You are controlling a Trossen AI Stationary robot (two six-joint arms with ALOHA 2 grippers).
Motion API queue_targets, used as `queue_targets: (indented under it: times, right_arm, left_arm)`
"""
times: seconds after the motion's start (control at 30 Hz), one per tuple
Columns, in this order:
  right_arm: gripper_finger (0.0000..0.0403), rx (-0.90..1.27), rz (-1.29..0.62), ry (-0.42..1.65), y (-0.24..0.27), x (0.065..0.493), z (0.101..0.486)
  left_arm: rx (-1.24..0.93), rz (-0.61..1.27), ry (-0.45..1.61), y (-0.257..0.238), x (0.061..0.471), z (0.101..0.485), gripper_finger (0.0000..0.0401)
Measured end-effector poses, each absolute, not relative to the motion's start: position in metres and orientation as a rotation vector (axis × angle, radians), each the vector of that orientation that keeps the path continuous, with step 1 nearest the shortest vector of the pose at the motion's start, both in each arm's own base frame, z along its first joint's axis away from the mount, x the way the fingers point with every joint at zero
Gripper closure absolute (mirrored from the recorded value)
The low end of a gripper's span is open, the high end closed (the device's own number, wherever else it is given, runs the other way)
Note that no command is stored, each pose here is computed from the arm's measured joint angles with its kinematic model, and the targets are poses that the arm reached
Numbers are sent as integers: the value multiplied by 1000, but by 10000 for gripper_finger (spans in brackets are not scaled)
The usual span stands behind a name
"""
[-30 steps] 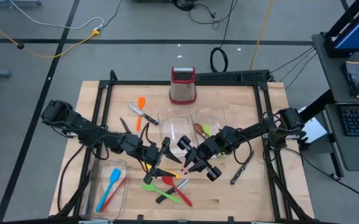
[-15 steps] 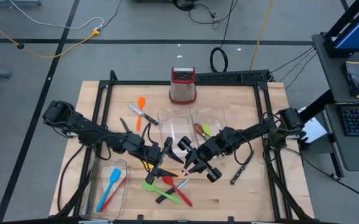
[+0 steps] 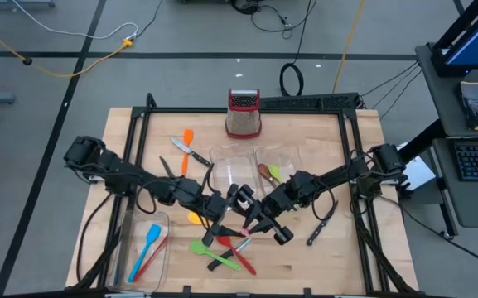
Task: Pick & Place Kitchen Items
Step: Put the pink spatula into the left transparent bin
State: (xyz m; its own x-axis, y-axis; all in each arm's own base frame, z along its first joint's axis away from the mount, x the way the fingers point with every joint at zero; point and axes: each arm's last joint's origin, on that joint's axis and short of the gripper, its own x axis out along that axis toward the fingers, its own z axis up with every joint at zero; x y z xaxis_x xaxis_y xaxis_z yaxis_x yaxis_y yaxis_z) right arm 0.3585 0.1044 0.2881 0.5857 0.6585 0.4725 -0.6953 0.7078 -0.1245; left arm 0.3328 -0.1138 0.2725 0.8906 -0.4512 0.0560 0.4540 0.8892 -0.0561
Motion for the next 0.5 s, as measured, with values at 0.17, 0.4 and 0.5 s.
queue_targets:
  times: [0.17,0.4,0.5]
  right_arm:
    - [380,66,763,-513,104,360,287]
    - [380,102,772,-484,104,360,286]
    - [380,113,774,-469,104,361,285]
  left_arm:
    - [-69,-462,-38,-116,332,272,155]
    - [-71,-482,-24,-115,333,271,190]
    - [-91,-504,-17,-111,333,271,229]
